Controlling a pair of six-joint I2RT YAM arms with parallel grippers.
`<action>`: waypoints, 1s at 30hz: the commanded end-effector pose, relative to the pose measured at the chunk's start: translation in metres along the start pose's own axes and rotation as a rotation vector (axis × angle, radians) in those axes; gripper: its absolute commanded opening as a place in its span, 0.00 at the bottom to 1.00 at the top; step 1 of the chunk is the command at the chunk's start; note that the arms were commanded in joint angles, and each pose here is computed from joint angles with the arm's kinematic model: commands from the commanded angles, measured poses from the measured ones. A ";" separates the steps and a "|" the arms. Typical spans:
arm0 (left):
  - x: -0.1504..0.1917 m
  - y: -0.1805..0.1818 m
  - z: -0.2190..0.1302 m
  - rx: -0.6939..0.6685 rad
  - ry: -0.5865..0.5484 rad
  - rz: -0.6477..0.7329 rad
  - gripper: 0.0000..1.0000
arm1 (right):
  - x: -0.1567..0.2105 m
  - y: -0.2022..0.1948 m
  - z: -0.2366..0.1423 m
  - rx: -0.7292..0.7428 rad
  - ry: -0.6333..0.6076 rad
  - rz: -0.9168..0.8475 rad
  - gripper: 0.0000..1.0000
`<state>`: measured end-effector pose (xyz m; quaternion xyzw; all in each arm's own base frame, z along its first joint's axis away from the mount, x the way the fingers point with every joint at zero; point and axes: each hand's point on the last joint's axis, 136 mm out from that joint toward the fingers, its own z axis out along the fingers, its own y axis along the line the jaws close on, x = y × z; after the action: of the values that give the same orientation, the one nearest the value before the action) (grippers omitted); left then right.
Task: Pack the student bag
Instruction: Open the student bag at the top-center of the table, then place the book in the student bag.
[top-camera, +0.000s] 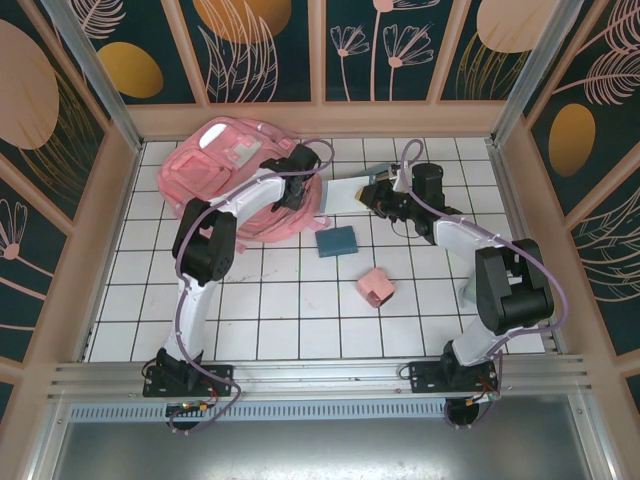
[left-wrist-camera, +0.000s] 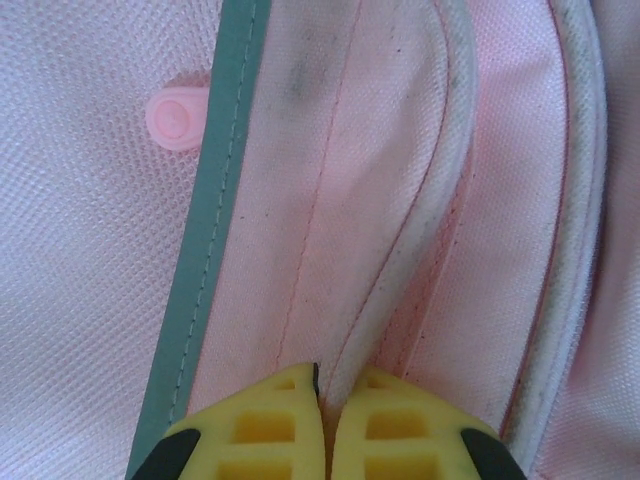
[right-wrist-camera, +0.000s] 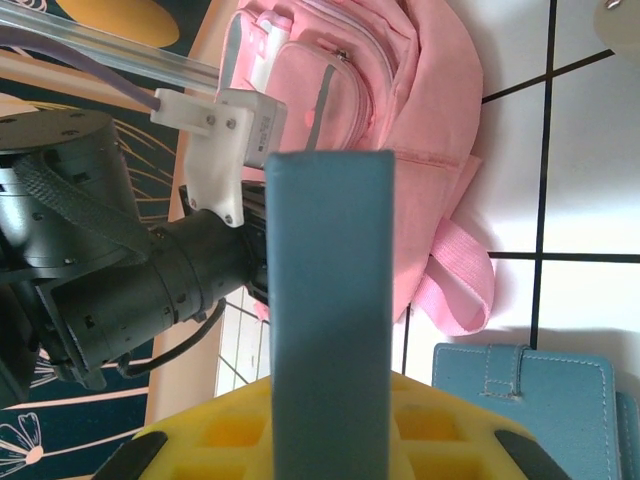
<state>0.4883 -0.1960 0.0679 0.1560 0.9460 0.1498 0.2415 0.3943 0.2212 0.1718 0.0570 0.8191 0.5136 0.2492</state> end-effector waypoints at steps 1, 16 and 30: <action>-0.038 0.032 -0.051 -0.008 -0.118 -0.108 0.00 | -0.012 0.021 -0.007 -0.063 -0.052 -0.033 0.00; -0.110 0.103 -0.180 0.190 -0.417 -0.334 0.00 | -0.034 0.047 0.034 -0.164 -0.175 -0.009 0.00; -0.128 0.132 -0.216 0.383 -0.526 -0.440 0.00 | -0.038 0.088 0.151 -0.278 -0.197 0.100 0.00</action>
<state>0.5155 -0.1524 0.2602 0.0281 0.9269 -0.0603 0.3694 0.4667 0.3533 0.1818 0.0991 0.7494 0.5929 0.2776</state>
